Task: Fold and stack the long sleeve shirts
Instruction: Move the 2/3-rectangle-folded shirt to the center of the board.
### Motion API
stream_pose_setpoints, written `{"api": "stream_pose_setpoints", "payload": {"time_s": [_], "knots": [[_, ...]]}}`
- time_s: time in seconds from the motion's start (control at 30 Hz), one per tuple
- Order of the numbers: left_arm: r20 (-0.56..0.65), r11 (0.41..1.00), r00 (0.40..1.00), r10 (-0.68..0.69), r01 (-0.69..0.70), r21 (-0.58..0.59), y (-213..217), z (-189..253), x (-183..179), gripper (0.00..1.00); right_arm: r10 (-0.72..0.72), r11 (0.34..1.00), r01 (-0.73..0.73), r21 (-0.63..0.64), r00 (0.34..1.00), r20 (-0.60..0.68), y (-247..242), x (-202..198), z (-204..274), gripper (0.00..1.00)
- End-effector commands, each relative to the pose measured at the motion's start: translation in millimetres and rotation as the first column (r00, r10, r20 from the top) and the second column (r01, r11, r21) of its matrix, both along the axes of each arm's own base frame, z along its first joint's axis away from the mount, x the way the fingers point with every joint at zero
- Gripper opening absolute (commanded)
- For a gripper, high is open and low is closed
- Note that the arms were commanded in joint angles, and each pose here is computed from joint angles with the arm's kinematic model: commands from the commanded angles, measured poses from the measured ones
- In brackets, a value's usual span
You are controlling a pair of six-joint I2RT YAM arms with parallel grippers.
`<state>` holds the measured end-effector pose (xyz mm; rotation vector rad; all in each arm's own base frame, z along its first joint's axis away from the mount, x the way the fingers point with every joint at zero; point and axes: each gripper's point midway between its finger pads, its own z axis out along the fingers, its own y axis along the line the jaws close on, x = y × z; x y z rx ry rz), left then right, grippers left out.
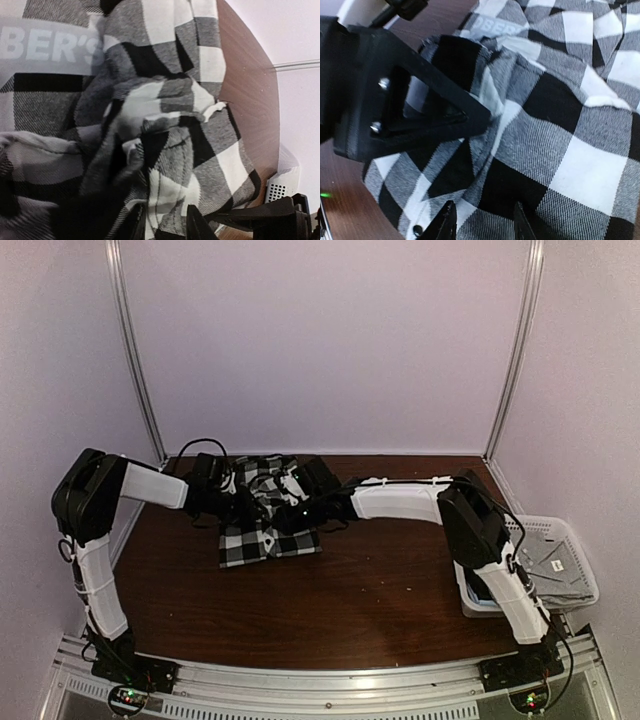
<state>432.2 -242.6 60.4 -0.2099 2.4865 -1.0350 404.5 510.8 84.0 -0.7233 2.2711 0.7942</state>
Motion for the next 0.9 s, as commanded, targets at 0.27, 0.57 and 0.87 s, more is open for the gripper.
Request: {"api": "stream_pose_setpoints", "payload": {"time_s": [0.27,0.57,0.87], "knots": [[-0.067,0.999,0.997,-0.047,0.048,0.012,-1,-35,-29,0.30,0.004,0.956,-0.007,-0.292,1.000,-0.009,-29,-30,-71,0.44],[-0.128,0.991,0.984,-0.127,0.131,0.027,-21,-27,-127,0.32,0.083,0.964,-0.127,-0.235,0.979,-0.188,-58,-136,-67,0.45],[-0.061,0.996,0.995,-0.082,0.085,0.043,0,19,-171,0.40,0.065,0.991,-0.088,-0.104,0.976,-0.207,-75,-167,0,0.55]]}}
